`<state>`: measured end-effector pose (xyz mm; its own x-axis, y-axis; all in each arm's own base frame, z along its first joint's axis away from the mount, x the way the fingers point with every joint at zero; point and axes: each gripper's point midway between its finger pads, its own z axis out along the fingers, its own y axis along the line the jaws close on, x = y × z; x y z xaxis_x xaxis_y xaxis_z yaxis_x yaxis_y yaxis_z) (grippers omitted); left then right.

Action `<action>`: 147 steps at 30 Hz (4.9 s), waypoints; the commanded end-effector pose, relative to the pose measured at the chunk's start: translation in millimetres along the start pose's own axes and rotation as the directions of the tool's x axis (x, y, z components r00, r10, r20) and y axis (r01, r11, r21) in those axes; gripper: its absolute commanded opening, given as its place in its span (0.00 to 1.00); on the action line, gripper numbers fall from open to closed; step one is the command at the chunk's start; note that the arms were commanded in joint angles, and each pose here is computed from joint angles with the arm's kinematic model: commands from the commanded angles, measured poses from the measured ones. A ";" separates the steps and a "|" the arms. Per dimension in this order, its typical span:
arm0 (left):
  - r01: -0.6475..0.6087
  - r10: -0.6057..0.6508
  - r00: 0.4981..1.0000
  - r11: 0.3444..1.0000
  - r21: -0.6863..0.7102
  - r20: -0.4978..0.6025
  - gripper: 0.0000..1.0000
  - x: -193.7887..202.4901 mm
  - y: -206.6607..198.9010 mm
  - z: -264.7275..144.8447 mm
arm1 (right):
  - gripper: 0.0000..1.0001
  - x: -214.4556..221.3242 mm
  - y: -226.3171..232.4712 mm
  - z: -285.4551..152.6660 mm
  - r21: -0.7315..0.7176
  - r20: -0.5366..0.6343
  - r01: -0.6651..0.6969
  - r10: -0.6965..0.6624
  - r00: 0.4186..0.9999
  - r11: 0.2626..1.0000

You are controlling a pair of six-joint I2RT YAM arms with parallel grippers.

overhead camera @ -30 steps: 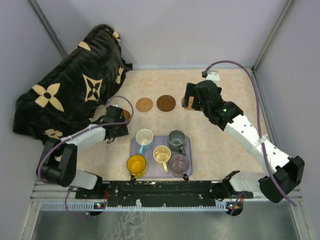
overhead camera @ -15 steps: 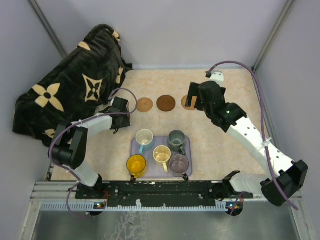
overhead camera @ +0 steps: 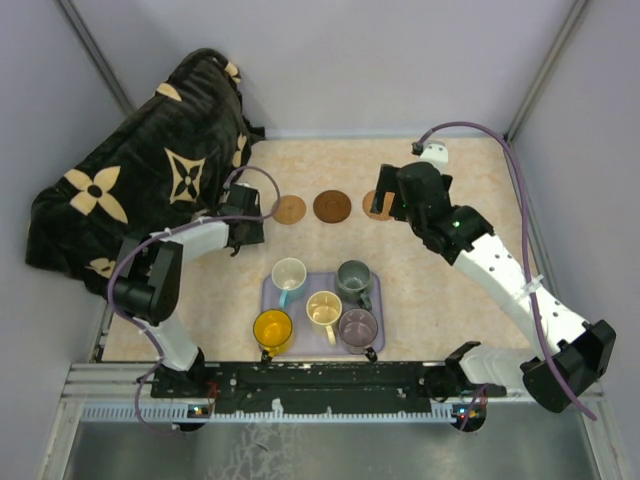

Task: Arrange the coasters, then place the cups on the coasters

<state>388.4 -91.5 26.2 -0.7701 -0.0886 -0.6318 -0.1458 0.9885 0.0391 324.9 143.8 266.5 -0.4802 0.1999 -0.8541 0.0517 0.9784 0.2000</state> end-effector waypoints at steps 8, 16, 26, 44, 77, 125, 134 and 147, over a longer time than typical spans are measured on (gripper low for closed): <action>0.006 -0.007 1.000 1.000 0.030 0.010 0.67 -6.6 7.6 -7.0 | 0.99 -22.5 4.1 -2.2 -0.014 0.069 -0.036 0.037 0.997 0.999; -0.015 0.015 1.000 0.999 0.028 -0.001 0.67 -9.6 6.6 5.2 | 0.99 -21.3 2.4 -2.8 -0.008 0.065 -0.034 0.035 0.997 0.999; -0.019 0.020 1.000 0.999 0.034 -0.019 0.67 -22.7 2.3 25.8 | 0.99 -21.3 0.5 0.7 0.011 0.065 -0.027 0.026 0.998 1.000; -0.012 0.012 1.000 0.999 0.046 -0.003 0.68 -34.6 2.2 20.6 | 0.99 -16.8 -21.7 28.8 0.064 0.017 -0.082 0.081 0.997 0.995; -0.005 0.005 1.000 0.999 0.044 -0.005 0.68 -43.3 1.8 22.8 | 0.97 45.4 -136.7 79.9 0.357 -0.106 -0.129 0.178 0.978 0.925; 0.111 -0.113 0.993 0.991 0.069 0.022 0.71 -18.1 7.1 15.9 | 0.99 50.9 -219.8 114.4 0.520 -0.069 -0.169 0.238 0.969 0.837; 0.131 -0.132 0.991 0.989 0.067 0.015 0.71 -17.5 6.7 22.2 | 0.99 47.7 -217.1 113.0 0.506 -0.058 -0.179 0.241 0.969 0.843; 0.144 -0.146 0.989 0.988 0.046 0.029 0.71 -23.3 12.3 20.9 | 0.99 46.1 -213.0 111.0 0.487 -0.055 -0.188 0.245 0.968 0.853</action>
<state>417.2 -76.6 29.3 -0.7123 -0.2107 -0.6695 -0.2095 0.9742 -0.0837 383.1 -47.8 109.3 -0.5616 0.4330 -0.7051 0.5641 0.8238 0.0565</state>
